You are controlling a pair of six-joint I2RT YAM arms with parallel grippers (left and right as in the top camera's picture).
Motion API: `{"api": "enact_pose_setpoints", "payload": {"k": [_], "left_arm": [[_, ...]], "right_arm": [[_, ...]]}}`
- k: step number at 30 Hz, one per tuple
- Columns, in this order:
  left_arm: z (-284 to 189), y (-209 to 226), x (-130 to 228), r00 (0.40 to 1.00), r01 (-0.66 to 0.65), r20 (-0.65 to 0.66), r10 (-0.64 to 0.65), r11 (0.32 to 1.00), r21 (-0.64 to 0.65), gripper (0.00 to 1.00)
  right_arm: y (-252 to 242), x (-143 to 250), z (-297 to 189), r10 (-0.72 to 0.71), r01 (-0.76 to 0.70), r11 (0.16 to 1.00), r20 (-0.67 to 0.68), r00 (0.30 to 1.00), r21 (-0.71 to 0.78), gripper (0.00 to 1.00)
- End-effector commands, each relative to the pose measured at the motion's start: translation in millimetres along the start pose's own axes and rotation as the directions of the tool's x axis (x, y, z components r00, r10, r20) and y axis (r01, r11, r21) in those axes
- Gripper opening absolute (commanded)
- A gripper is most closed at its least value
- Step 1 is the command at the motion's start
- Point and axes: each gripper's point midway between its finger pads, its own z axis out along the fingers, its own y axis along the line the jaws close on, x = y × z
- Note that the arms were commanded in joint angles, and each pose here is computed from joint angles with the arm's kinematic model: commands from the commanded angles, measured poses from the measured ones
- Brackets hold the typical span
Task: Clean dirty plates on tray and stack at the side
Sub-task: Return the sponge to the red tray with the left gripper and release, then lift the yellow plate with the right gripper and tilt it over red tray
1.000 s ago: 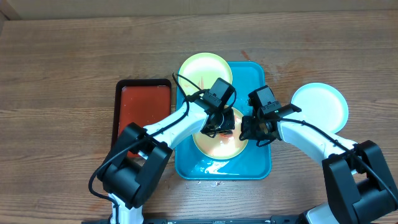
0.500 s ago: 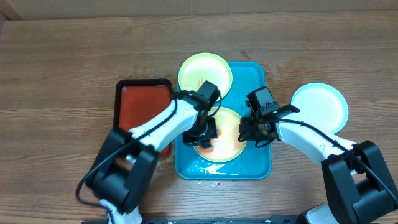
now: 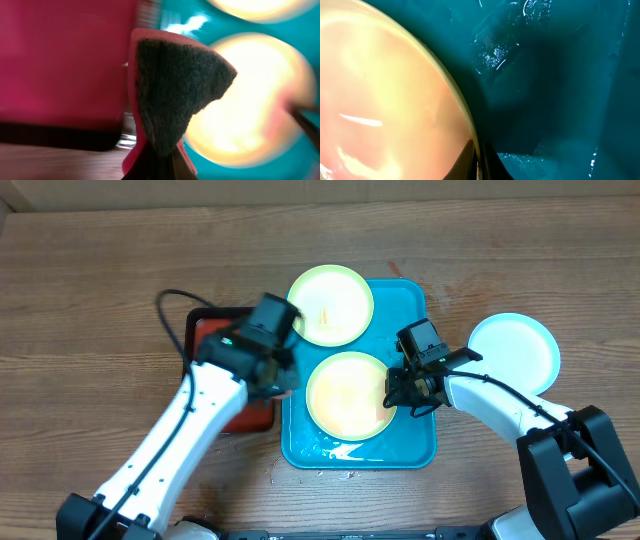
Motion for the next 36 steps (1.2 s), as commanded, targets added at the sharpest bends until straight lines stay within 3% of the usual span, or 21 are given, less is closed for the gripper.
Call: {"api": "enact_pose_setpoints", "payload": {"k": [1, 10, 16, 20, 27, 30, 36], "left_arm": [[15.6, 62.0, -21.7, 0.996, 0.087, 0.052, -0.079, 0.977, -0.194, 0.04], [77.1, 100.7, -22.3, 0.994, 0.099, -0.014, -0.105, 0.966, -0.240, 0.04], [60.8, 99.3, -24.6, 0.991, 0.133, -0.003, -0.137, 0.963, -0.234, 0.52], [26.9, 98.2, -34.8, 0.987, 0.158, 0.042, -0.153, 0.965, -0.209, 0.63], [-50.9, 111.3, -54.3, 0.958, 0.252, 0.173, -0.228, 0.958, -0.134, 0.82], [-84.3, 121.9, -55.5, 0.933, 0.307, 0.224, -0.283, 0.948, -0.082, 1.00], [-114.2, 130.3, -49.5, 0.904, 0.348, 0.272, -0.330, 0.937, -0.022, 1.00]], "right_arm": [[-16.1, 6.9, 9.9, 0.013, -0.011, 0.997, -0.025, 1.000, 0.070, 0.04], [-15.0, 4.6, 10.0, 0.011, -0.010, 0.998, -0.016, 1.000, 0.065, 0.04], [-14.2, 3.2, 8.3, 0.009, -0.008, 0.998, -0.015, 1.000, 0.065, 0.04], [-10.6, -9.6, -14.8, 0.001, -0.002, 0.995, 0.006, 1.000, 0.098, 0.04], [22.5, -48.8, -86.7, -0.190, 0.171, 0.968, 0.093, 0.977, 0.183, 0.04], [56.7, -71.7, -117.1, -0.312, 0.278, 0.941, 0.183, 0.932, 0.193, 0.04], [121.9, -99.3, -144.9, -0.465, 0.417, 0.885, 0.378, 0.801, 0.207, 0.04]]}}
